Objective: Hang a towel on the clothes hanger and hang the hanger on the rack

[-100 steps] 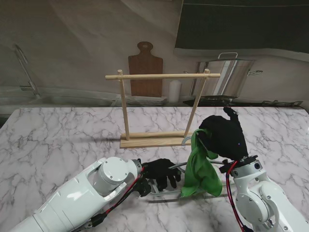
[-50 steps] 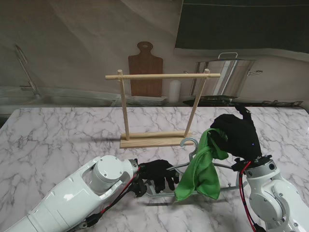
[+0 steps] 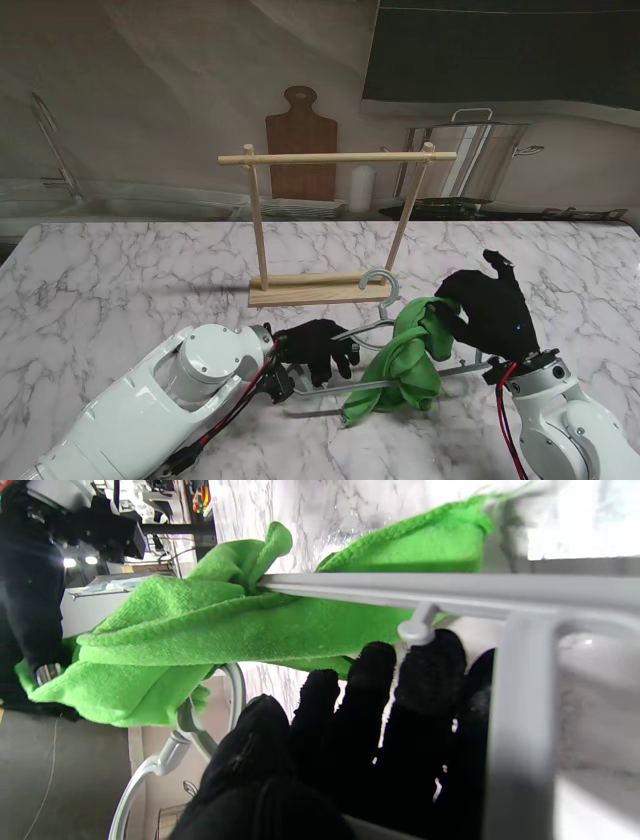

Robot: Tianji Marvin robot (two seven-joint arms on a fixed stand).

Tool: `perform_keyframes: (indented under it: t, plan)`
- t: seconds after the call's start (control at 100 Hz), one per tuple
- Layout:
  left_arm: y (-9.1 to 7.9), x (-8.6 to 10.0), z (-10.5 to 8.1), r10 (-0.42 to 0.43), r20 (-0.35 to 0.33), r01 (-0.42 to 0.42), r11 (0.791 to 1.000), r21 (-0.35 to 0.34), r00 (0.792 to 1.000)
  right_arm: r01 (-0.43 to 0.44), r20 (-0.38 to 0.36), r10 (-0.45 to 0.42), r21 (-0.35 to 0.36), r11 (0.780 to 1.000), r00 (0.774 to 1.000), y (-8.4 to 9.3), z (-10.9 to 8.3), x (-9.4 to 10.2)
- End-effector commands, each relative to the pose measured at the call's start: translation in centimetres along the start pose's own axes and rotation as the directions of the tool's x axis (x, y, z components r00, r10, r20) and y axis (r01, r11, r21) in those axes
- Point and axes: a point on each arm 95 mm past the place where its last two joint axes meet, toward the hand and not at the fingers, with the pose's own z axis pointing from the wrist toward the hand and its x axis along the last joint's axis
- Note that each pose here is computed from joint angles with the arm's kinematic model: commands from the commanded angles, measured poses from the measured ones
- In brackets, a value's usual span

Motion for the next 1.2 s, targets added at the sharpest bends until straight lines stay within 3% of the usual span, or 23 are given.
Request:
perform_keyframes:
  t: [0.0, 0.25, 0.43, 0.62, 0.82, 0.91, 1.19]
  plan:
    - [-0.2, 0.3, -0.1, 0.003, -0.005, -0.003, 1.000, 0.003, 1.000, 0.025, 0.021, -0.025, 0.004, 1.000, 0.999, -0.2, -0.8, -0.3]
    - [-1.5, 1.2, -1.3, 0.005, -0.033, -0.003, 0.998, 0.065, 0.999, 0.144, 0.055, -0.144, 0.000, 0.990, 0.988, 0.2, -1.2, -1.3]
    - [-1.9, 1.3, -1.7, 0.021, -0.028, -0.018, 0.996, 0.085, 0.999, 0.193, 0.119, -0.191, -0.011, 0.981, 0.974, 0.4, -1.6, -2.0]
    - [-2.2, 0.7, -1.2, 0.012, 0.003, -0.012, 0.994, 0.112, 1.000, 0.187, 0.152, -0.182, -0.019, 0.982, 0.972, 1.1, -2.0, -1.7]
    - [-1.9, 1.1, -0.5, 0.012, -0.001, -0.012, 0.988, 0.157, 1.000, 0.160, 0.143, -0.169, 0.069, 0.985, 0.975, 0.3, -1.6, 0.2]
    - [-1.8, 1.6, -0.4, 0.019, -0.011, -0.017, 0.988, 0.154, 1.000, 0.151, 0.144, -0.164, 0.097, 0.984, 0.976, -0.4, -1.0, 0.8]
    - [-1.3, 2.1, 0.1, 0.051, -0.008, -0.050, 0.993, 0.111, 0.999, 0.097, 0.201, -0.111, 0.078, 0.992, 0.973, -1.4, 1.1, 2.0]
